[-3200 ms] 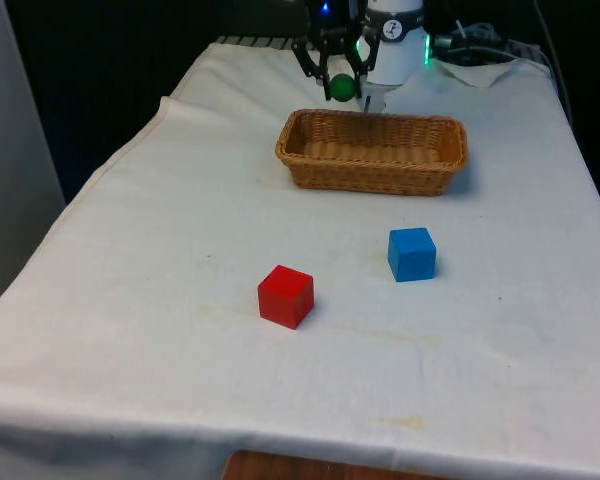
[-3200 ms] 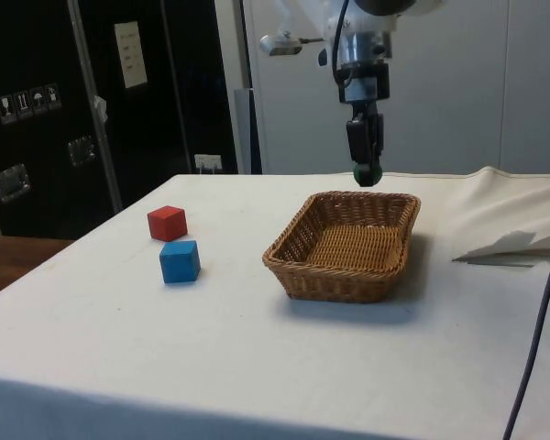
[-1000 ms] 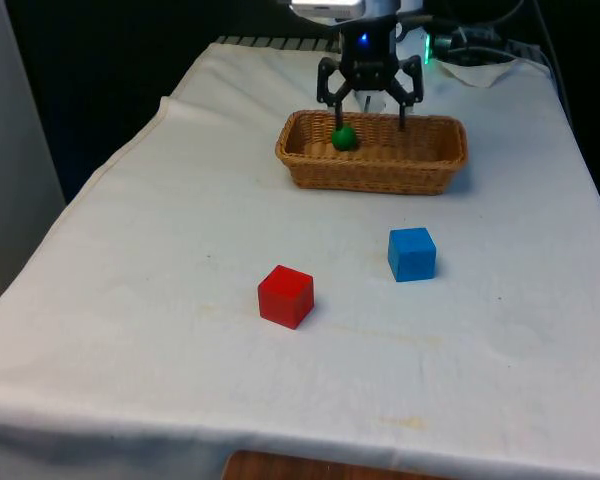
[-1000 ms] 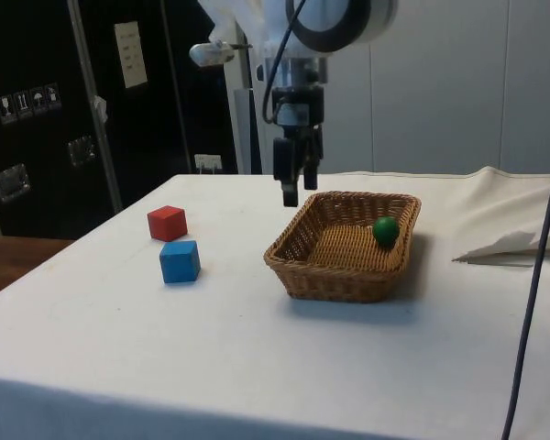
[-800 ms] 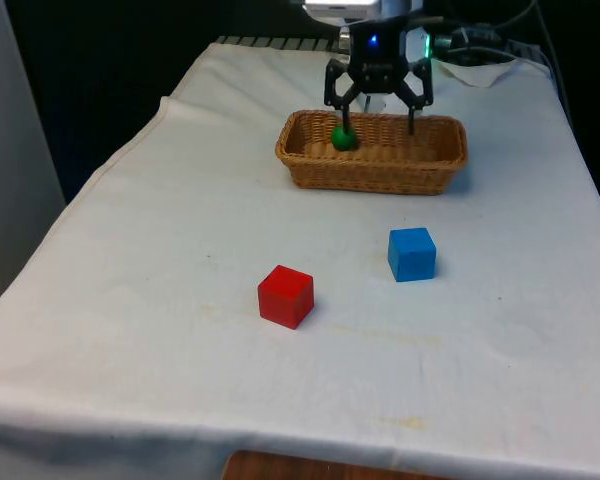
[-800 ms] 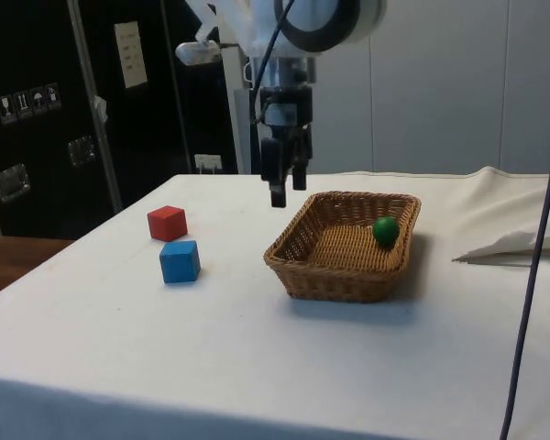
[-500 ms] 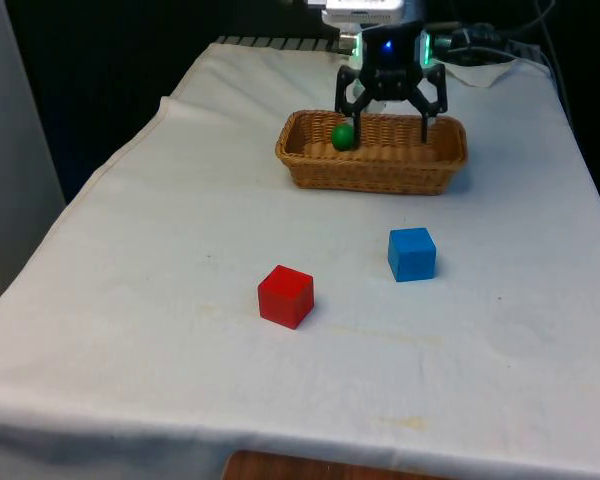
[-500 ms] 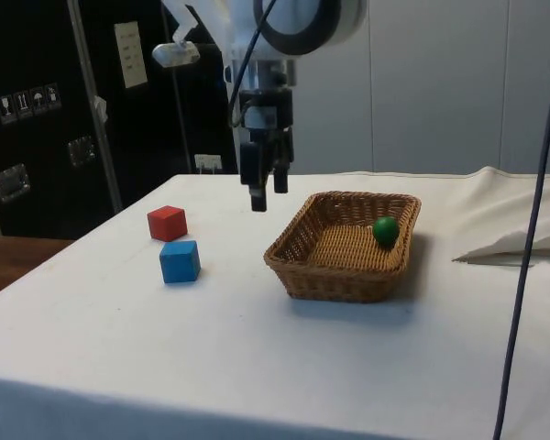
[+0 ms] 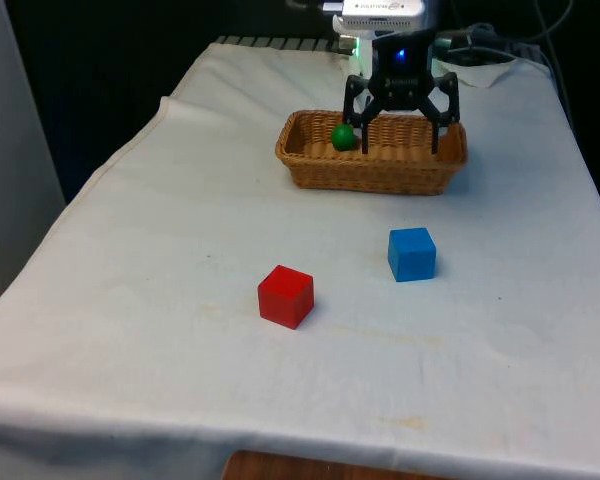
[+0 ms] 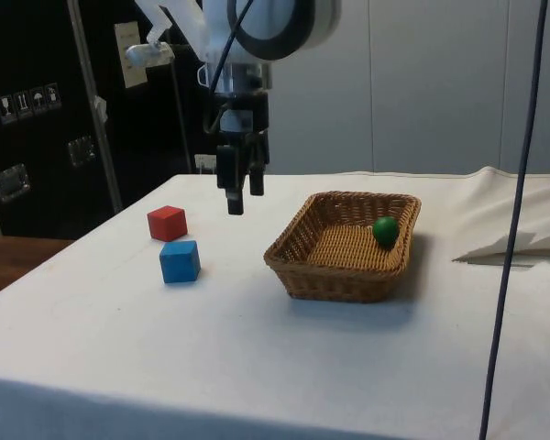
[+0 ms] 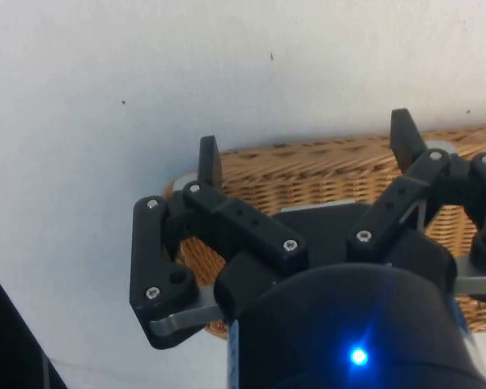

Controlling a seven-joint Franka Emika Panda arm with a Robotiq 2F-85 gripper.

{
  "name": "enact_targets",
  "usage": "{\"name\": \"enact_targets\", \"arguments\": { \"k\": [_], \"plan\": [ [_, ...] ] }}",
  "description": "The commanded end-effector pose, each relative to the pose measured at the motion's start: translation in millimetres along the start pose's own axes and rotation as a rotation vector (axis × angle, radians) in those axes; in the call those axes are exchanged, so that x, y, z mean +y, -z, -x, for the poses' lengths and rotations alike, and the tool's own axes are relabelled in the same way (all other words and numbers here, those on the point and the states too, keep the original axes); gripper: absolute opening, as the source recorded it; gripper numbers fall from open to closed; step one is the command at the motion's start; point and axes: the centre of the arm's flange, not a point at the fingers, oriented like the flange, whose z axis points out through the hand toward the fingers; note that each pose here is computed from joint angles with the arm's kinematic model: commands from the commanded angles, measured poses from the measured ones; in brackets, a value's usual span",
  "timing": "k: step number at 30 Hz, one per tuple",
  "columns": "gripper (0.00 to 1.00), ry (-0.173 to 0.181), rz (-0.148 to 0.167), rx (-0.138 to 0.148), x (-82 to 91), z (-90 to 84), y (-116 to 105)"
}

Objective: Place all non-red objects into the basket.

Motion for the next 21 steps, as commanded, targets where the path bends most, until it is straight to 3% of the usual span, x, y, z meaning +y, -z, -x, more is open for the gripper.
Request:
{"name": "enact_targets", "arguments": {
  "k": [1,10,17,19,21],
  "plan": [
    [1.0,0.005,0.001,0.001,0.0,-0.7,-0.2],
    [1.0,0.067,0.005,0.013,1.9,-3.1,-1.9],
    [1.0,0.122,0.011,0.039,5.7,-4.4,-0.3],
    [1.0,0.12,0.01,0.032,6.0,-4.5,-0.5],
    [1.0,0.14,0.013,0.045,6.3,-5.1,-0.1]
  ]
}}
